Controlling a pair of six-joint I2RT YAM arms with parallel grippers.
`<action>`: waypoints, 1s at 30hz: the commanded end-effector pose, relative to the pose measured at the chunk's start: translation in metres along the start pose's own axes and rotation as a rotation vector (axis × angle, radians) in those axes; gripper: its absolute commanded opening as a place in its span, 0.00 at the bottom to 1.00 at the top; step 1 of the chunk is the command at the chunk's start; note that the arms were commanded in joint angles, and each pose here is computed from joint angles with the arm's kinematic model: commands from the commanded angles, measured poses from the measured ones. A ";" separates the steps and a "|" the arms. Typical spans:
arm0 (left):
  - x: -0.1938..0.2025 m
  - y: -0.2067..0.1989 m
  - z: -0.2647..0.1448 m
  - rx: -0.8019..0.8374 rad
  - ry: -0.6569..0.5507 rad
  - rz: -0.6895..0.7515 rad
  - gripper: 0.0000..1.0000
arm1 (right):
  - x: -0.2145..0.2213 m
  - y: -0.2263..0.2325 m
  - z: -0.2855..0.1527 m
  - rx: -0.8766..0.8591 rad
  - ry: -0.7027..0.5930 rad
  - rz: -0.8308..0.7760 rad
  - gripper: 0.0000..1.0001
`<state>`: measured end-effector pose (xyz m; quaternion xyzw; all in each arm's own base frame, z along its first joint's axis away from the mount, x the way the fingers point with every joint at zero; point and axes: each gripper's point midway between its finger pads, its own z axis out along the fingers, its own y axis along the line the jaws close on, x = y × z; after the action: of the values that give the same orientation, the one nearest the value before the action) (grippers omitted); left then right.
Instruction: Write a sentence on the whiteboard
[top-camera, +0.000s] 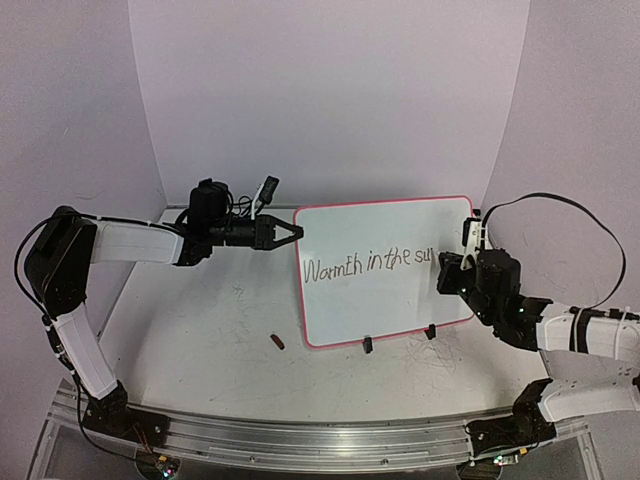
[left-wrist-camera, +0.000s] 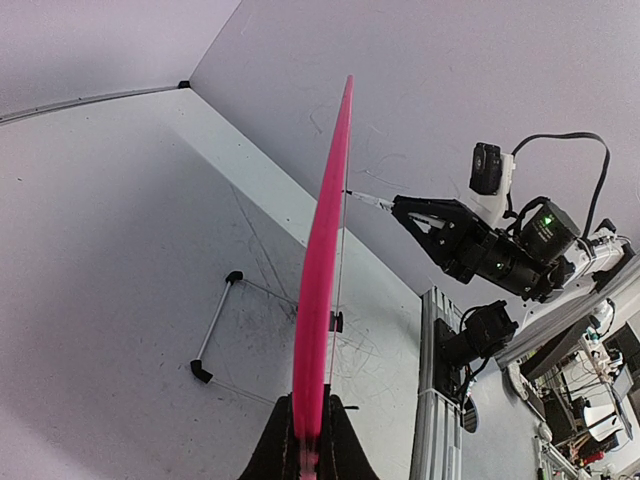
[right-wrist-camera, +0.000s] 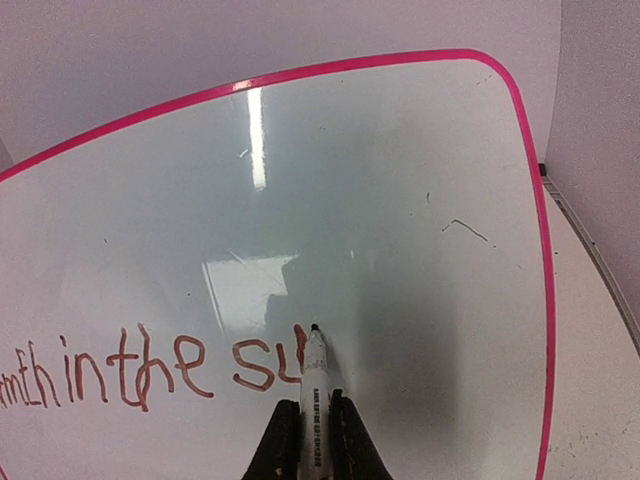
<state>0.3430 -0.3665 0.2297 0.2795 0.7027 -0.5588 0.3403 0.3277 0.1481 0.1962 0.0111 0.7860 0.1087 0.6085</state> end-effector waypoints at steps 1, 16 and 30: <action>0.009 -0.014 0.008 0.018 0.038 0.017 0.00 | -0.014 -0.001 0.001 0.018 -0.025 0.030 0.00; 0.009 -0.013 0.008 0.018 0.038 0.015 0.00 | 0.023 -0.007 -0.005 0.009 0.087 0.038 0.00; 0.009 -0.014 0.008 0.018 0.038 0.017 0.00 | 0.027 -0.008 -0.005 0.011 0.105 0.043 0.00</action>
<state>0.3430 -0.3665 0.2296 0.2790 0.7030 -0.5589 0.3400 0.3196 0.1460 0.1808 0.0264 0.8055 0.1218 0.5793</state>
